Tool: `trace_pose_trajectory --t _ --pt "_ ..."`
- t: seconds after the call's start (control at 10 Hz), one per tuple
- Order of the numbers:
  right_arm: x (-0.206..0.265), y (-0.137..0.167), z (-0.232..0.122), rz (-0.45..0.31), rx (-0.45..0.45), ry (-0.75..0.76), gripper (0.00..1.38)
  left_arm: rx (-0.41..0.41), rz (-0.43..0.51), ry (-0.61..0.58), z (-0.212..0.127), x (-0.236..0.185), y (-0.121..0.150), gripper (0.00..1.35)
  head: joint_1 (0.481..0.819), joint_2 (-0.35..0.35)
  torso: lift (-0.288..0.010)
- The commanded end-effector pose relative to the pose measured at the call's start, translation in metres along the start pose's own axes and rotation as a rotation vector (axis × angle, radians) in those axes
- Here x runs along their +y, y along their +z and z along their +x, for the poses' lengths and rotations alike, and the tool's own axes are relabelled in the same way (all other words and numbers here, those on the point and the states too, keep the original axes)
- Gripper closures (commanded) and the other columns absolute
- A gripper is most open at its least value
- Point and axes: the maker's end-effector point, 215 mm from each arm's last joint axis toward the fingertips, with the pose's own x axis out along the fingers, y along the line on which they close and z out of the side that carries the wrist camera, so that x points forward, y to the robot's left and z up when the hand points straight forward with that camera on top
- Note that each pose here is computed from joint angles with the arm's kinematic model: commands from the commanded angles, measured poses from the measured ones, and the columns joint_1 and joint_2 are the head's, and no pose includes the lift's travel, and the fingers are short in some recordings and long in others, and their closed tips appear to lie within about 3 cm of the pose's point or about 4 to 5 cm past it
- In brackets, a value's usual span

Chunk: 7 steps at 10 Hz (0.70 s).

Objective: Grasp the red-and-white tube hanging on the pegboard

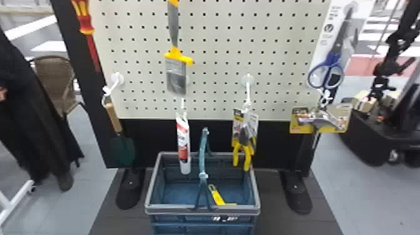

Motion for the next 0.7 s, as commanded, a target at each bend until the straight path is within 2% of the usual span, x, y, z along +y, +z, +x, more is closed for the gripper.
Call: trace_pose_trajectory --t 0.0,0.6 --pt "-0.0003 -0.0017 -0.0013 -0.001 0.004 0.0 0.26 0.002 0.0 0.0 -0.0001 0.0001 -0.0006 0.27 0.549 0.0 -0.1" --pt "-0.0006 -0.0022 -0.0013 0.0 0.006 -0.001 0.26 -0.009 0.014 -0.023 0.0092 0.0025 0.0045 0.27 0.549 0.0 -0.1"
